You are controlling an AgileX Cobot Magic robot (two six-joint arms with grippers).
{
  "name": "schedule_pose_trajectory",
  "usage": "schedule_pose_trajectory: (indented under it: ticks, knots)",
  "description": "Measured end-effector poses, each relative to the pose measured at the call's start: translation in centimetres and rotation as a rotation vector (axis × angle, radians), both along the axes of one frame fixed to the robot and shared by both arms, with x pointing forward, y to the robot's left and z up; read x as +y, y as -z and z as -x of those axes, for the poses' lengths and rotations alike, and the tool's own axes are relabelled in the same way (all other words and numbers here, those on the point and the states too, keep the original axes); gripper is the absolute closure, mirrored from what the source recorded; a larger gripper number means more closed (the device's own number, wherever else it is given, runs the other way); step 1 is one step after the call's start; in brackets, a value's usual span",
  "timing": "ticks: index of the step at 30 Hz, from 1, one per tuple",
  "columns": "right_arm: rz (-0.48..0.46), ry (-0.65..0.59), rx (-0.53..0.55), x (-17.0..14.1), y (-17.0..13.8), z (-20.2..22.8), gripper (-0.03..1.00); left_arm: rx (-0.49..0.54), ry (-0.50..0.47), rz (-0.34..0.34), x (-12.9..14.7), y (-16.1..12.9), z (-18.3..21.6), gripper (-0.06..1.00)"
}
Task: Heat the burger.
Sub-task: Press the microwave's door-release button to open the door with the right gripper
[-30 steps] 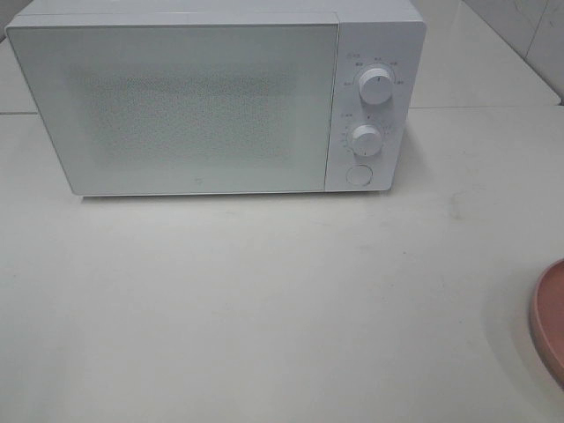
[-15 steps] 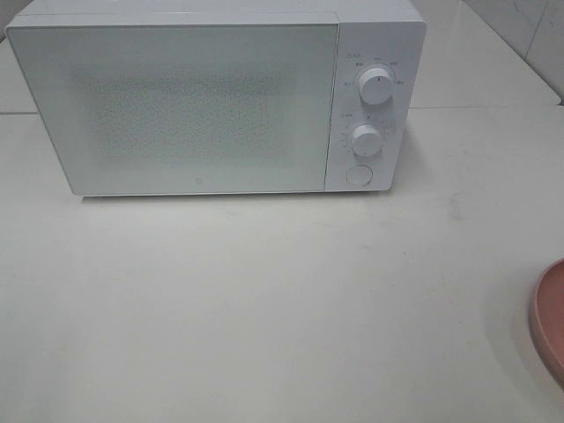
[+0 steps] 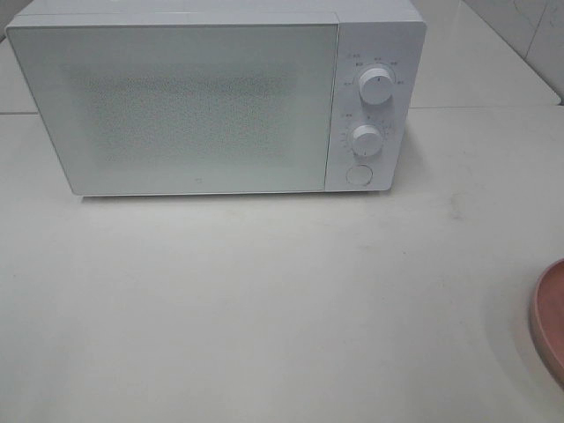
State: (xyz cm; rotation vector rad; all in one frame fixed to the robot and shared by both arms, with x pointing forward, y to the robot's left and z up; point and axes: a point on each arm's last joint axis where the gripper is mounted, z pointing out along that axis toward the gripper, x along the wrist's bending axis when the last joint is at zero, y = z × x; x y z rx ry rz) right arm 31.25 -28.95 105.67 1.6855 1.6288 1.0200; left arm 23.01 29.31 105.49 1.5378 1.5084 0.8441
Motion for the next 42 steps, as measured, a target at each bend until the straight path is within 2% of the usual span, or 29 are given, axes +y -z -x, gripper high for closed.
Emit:
schedule_pose_trajectory:
  ticks: [10, 15, 27, 35, 42]
  knots:
    - [0.0, 0.006, 0.005, 0.3, 1.2, -3.3, 0.27, -0.001, 0.0, 0.0, 0.0, 0.0, 0.0, 0.08]
    - [0.004, 0.01, 0.046, 0.4, 2.7, -5.3, 0.27, -0.001, 0.0, 0.0, 0.0, 0.0, 0.0, 0.08]
    - [0.003, 0.017, 0.018, 0.7, 4.0, -9.1, 0.27, -0.001, 0.0, 0.0, 0.0, 0.0, 0.0, 0.08]
    - [0.007, 0.02, 0.035, 1.0, 5.9, -11.8, 0.27, -0.001, 0.0, 0.0, 0.0, 0.0, 0.0, 0.08]
    - [0.006, -0.104, -0.018, 3.8, 7.4, -13.2, 0.27, -0.001, 0.0, 0.0, 0.0, 0.0, 0.0, 0.08]
